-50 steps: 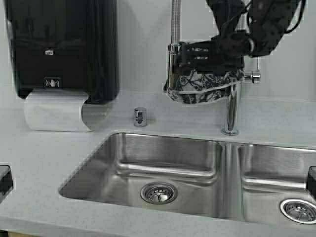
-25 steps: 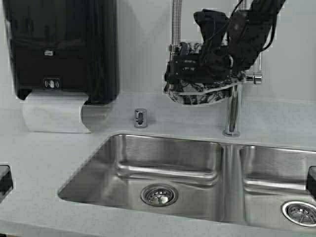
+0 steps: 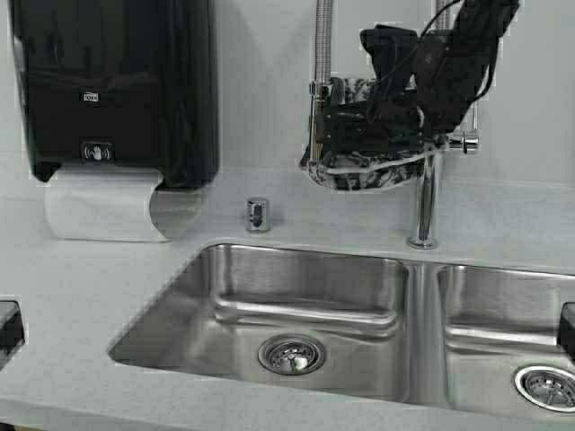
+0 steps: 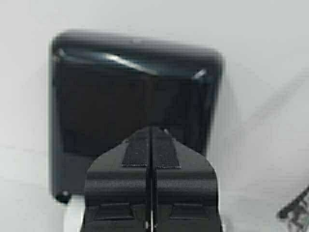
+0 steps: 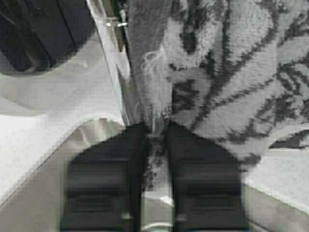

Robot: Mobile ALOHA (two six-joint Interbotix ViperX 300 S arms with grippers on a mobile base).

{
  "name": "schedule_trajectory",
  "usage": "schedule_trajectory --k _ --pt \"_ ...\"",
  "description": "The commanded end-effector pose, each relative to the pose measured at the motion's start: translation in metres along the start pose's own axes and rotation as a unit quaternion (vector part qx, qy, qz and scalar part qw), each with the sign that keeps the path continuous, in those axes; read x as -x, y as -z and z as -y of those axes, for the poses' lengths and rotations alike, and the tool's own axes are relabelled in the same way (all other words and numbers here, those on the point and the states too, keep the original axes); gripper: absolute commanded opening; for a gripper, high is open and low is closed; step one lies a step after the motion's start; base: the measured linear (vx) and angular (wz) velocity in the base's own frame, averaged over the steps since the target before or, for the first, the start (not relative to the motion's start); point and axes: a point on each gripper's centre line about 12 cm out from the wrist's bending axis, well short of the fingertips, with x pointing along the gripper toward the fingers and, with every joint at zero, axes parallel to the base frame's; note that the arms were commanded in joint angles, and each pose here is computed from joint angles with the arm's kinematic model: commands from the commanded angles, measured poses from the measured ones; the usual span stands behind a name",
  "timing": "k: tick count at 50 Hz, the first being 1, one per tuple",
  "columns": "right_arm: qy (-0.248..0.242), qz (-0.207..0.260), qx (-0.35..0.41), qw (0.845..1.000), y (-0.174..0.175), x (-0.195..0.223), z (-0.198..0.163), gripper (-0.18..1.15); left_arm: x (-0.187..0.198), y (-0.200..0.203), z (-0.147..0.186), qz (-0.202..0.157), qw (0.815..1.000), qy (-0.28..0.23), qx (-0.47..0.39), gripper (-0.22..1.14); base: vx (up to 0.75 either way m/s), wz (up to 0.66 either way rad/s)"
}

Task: Get the cloth and wipe up the spill under the wine glass

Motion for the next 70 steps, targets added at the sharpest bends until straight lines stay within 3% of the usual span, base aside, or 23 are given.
schedule_trajectory --k 1,5,20,29,39,50,59,70 --pt "-0.003 0.019 0.001 1.0 -0.015 0.0 -0.003 0.09 -0.002 -0.003 0.0 0.003 1.0 -0.001 -0.001 0.03 0.0 0.0" --pt "-0.004 0.025 0.001 1.0 -0.019 0.003 -0.003 0.0 -0.002 -0.003 0.0 0.003 1.0 -0.001 -0.001 0.03 0.0 0.0" --pt "-0.01 0.076 0.011 0.997 -0.074 0.038 -0.013 0.06 -0.002 -0.002 0.0 0.002 1.0 -0.001 -0.001 0.03 0.0 0.0" --pt "-0.008 0.124 0.056 0.991 -0.146 0.072 -0.024 0.06 -0.002 -0.002 0.0 0.002 1.0 -0.001 0.001 0.03 0.0 0.0" --pt "-0.008 0.211 0.085 0.974 -0.239 0.117 -0.039 0.06 -0.002 -0.002 0.0 0.001 1.0 -0.001 0.001 0.03 -0.02 0.0" --pt "-0.009 0.27 0.095 0.958 -0.307 0.168 -0.05 0.06 -0.002 -0.001 0.0 -0.001 1.0 0.0 0.002 0.03 -0.04 0.0" --pt "-0.007 0.286 0.098 0.953 -0.335 0.19 -0.055 0.06 -0.003 0.001 0.0 -0.007 1.0 -0.002 0.001 0.03 -0.07 0.0" --pt "-0.026 0.285 0.109 0.952 -0.34 0.208 -0.073 0.06 -0.002 0.002 -0.001 -0.01 1.0 -0.003 0.001 0.03 -0.11 -0.01"
